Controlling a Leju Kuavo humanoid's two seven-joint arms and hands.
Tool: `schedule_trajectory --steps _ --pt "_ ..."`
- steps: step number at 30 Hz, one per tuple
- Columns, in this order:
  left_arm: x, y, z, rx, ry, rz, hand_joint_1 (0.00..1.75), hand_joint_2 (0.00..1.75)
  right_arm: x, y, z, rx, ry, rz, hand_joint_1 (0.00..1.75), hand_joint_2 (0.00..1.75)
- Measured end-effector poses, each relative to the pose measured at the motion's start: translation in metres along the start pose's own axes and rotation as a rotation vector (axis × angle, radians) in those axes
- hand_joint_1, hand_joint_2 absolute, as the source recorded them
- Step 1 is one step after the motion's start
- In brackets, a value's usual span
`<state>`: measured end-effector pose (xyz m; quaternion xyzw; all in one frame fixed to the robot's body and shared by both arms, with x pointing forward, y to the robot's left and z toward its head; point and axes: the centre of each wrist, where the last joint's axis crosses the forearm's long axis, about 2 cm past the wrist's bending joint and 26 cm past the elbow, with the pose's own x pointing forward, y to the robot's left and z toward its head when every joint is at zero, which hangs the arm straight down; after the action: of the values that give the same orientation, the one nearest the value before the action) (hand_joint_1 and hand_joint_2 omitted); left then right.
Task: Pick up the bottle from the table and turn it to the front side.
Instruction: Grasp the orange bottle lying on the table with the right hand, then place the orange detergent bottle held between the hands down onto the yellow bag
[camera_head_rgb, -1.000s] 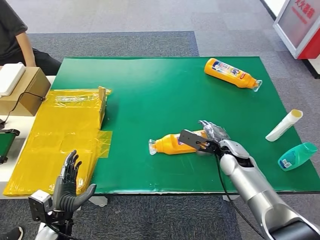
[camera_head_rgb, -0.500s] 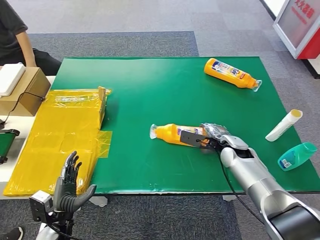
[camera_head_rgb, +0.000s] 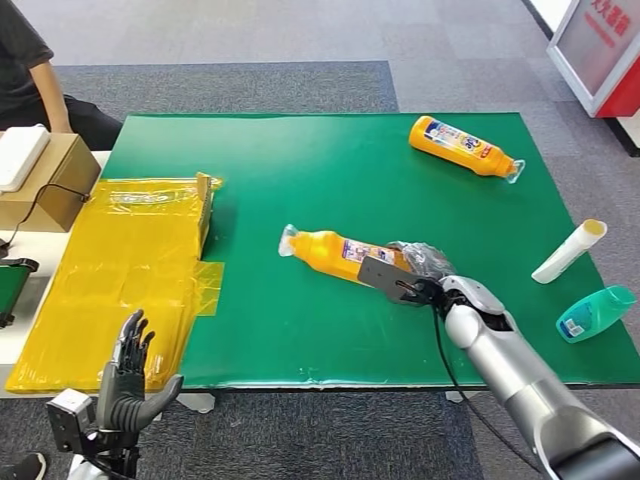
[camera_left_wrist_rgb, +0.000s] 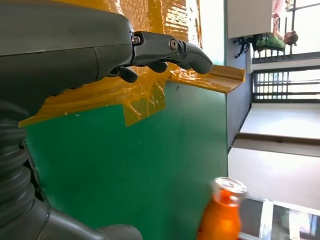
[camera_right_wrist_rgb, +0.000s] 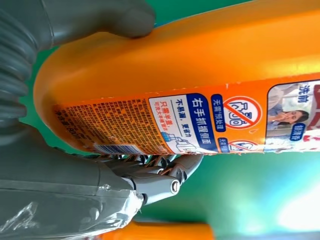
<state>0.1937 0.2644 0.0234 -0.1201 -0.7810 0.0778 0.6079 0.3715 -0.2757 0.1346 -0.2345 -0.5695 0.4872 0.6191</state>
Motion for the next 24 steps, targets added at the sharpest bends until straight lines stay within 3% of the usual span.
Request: schedule_trajectory --steps 5,9,19,24 --pt "0.000 -0.001 0.007 -0.063 -0.018 0.074 0.00 1.75 0.023 0.030 0.042 -0.102 -0.253 -0.213 1.75 1.75" --pt "0.001 -0.003 0.002 -0.095 -0.005 0.127 0.00 1.75 0.040 0.050 0.064 -0.121 -0.348 -0.299 1.75 1.75" --pt "0.007 -0.015 -0.025 -0.199 -0.004 0.248 0.00 1.75 0.070 0.077 0.071 -0.140 -0.406 -0.366 1.75 1.75" --pt "0.012 -0.029 -0.046 -0.346 0.003 0.267 0.00 1.75 0.086 0.089 0.062 -0.157 -0.422 -0.347 1.75 1.75"
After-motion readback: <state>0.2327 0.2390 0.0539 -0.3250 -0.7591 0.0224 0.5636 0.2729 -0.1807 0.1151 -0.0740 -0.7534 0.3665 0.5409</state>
